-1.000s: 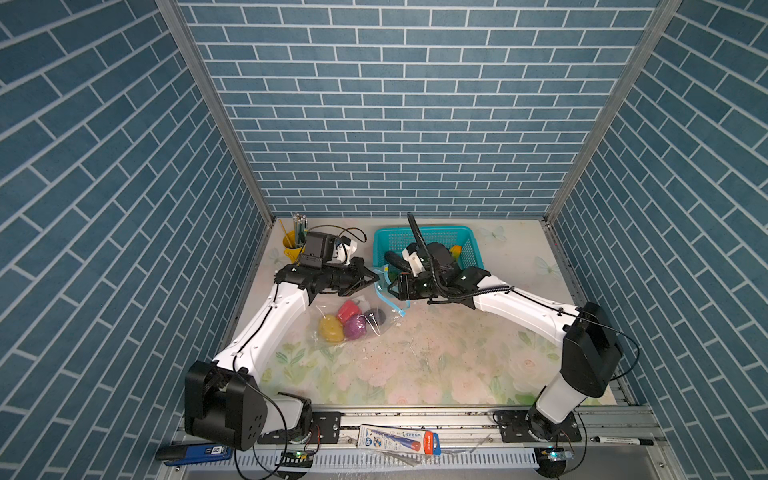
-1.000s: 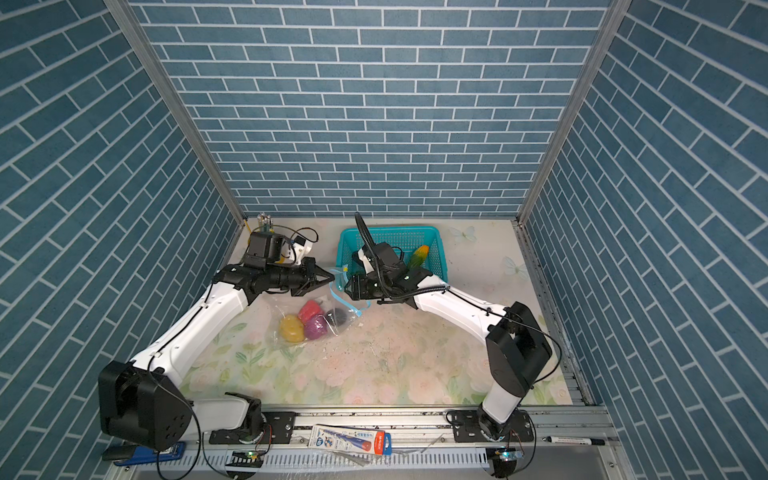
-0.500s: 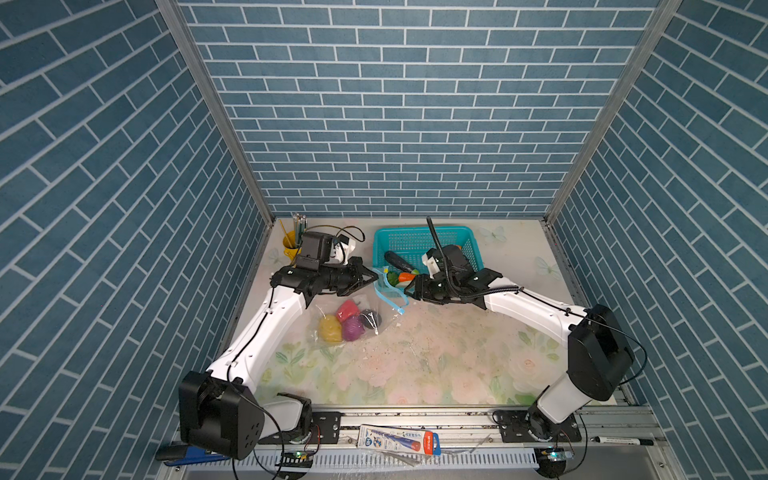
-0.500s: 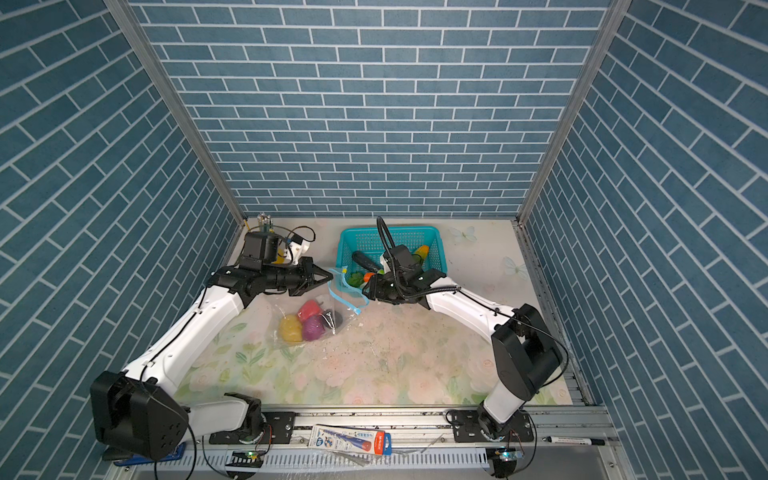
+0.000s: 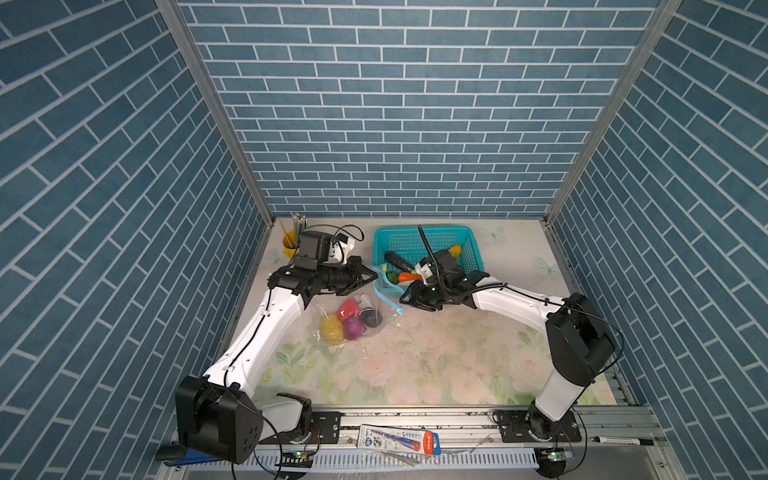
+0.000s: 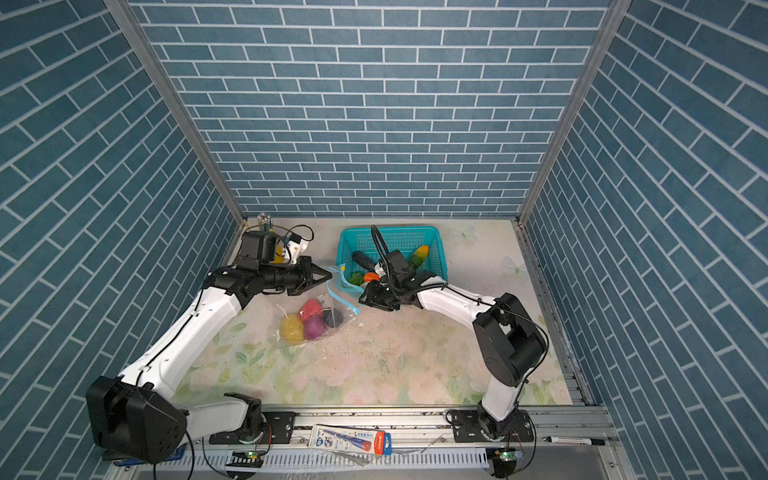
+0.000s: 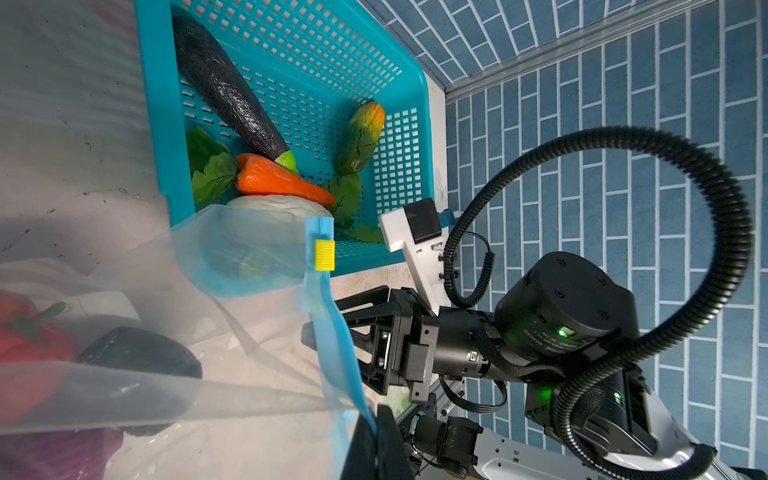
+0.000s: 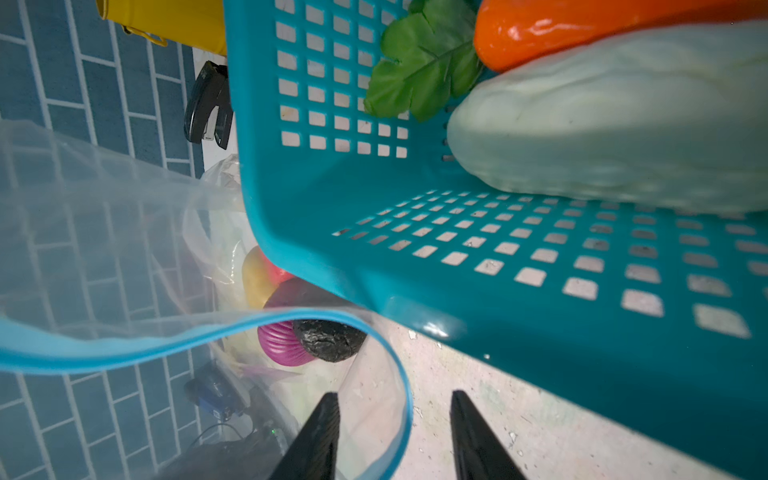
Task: Place the food in the zip-top bag and seal the zipper
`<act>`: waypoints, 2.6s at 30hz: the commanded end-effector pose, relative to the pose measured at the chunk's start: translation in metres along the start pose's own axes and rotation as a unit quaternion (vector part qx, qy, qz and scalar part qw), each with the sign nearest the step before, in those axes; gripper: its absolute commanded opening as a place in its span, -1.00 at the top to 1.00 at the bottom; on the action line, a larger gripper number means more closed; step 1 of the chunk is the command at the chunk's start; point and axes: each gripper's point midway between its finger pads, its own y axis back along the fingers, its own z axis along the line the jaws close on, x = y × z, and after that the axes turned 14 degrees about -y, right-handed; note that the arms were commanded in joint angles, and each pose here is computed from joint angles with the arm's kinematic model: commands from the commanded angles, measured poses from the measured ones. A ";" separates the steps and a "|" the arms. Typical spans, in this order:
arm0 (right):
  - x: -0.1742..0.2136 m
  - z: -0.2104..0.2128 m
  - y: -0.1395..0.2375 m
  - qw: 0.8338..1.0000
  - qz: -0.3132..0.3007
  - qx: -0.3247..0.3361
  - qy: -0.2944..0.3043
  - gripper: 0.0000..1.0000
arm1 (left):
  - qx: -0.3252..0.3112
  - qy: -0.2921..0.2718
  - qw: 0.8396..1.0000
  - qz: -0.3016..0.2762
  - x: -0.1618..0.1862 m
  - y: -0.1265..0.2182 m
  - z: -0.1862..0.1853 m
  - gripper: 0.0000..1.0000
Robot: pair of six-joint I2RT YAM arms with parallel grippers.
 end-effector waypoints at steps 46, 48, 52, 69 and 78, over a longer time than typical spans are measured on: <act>-0.004 0.150 0.097 0.974 -0.062 -0.112 0.188 1.00 | -0.014 0.005 0.995 -0.095 -0.036 0.056 0.003 1.00; -0.003 0.157 0.101 0.971 -0.066 -0.119 0.195 1.00 | -0.013 0.006 0.995 -0.097 -0.037 0.057 0.003 1.00; 0.001 0.167 0.106 0.968 -0.070 -0.126 0.206 1.00 | -0.012 0.006 0.995 -0.102 -0.039 0.061 0.002 1.00; 0.014 0.175 0.101 0.965 -0.062 -0.132 0.217 0.98 | -0.015 0.001 0.993 -0.117 -0.047 0.076 0.002 1.00; 0.018 0.161 0.093 0.969 -0.066 -0.123 0.204 0.93 | -0.001 0.013 0.994 -0.105 -0.044 0.064 0.010 1.00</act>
